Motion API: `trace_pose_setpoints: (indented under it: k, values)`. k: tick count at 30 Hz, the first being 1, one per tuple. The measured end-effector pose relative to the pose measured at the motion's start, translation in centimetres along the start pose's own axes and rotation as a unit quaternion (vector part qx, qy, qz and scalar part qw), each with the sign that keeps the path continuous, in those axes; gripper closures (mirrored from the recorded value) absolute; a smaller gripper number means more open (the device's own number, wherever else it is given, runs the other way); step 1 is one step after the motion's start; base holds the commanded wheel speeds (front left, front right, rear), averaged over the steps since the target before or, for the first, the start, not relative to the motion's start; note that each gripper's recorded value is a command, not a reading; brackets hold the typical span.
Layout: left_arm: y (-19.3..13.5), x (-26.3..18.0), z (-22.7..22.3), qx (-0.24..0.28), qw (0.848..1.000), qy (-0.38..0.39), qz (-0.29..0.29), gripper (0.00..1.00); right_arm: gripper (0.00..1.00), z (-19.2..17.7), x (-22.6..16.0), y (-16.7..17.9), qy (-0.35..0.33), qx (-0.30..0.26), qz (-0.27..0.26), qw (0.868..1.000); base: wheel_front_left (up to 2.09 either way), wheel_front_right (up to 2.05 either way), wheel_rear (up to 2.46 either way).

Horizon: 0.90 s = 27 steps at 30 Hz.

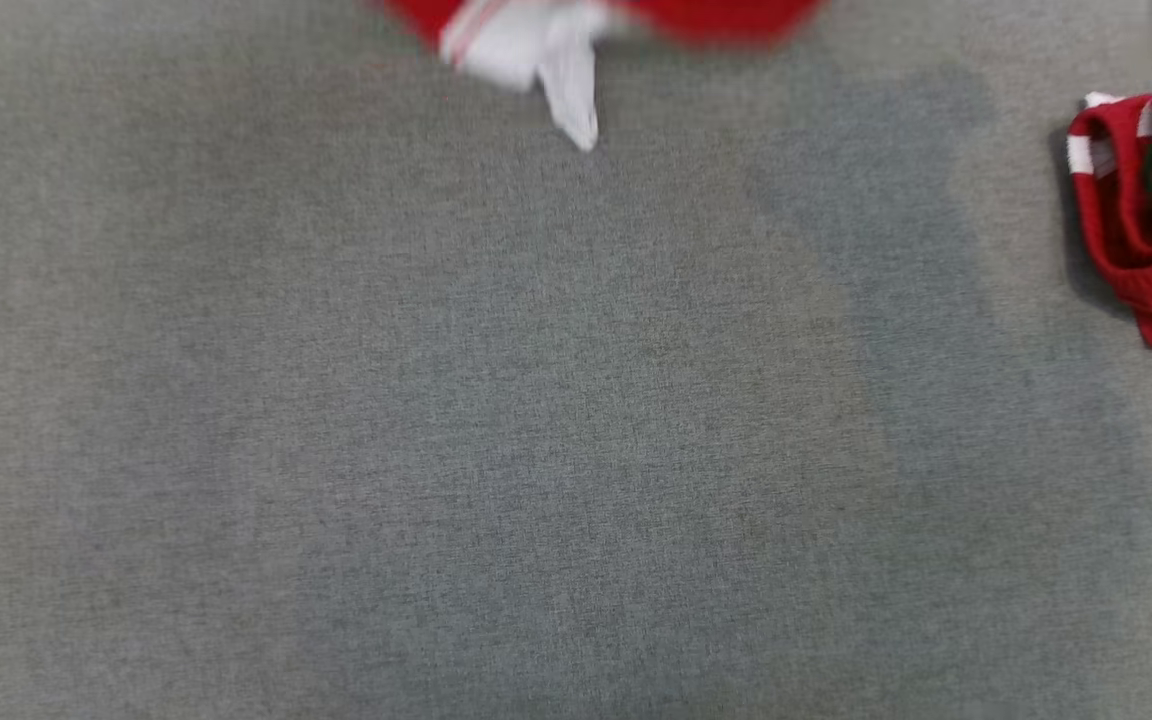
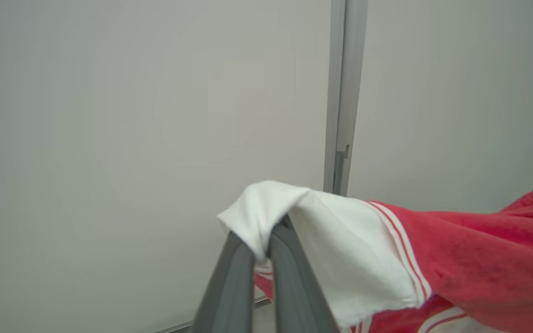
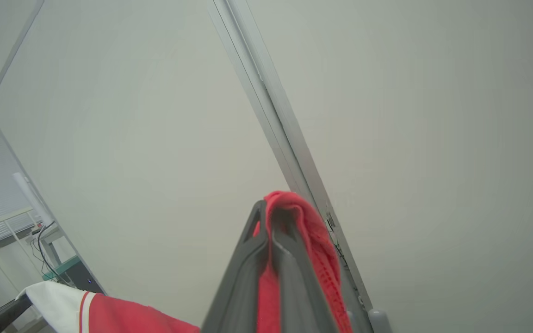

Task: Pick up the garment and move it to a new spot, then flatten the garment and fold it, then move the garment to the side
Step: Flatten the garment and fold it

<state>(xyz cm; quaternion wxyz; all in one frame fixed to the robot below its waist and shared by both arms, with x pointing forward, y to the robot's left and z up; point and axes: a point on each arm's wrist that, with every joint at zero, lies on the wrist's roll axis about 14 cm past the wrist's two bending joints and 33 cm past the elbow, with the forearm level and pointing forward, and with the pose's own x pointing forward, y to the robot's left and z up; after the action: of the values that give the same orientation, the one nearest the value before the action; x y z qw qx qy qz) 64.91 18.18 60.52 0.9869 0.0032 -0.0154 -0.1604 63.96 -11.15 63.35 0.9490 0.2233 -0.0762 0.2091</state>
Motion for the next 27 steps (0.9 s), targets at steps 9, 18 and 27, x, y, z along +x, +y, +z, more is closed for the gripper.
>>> trace_pose_setpoints:
  k: [9, 18, 27]
  values:
    - [1.0, 5.4, 5.6, 0.01, 0.998, -0.054, 0.006, 1.0, 1.0, 8.1, 4.9, -1.6, -0.112, -0.01, -0.006, 0.994, 0.0, 0.0, 0.0]
    - [-1.2, 4.5, 0.4, -0.046, 0.999, 0.011, -0.023, 1.0, 1.0, 1.6, 3.2, -2.4, -0.023, 0.007, -0.024, 0.999, 0.0, 0.0, 0.0]
    - [-2.9, -3.0, -7.9, -0.069, 0.986, 0.146, -0.043, 1.0, 1.0, -6.9, -4.6, -3.7, 0.102, 0.046, -0.07, 0.991, 0.0, 0.0, 0.0]
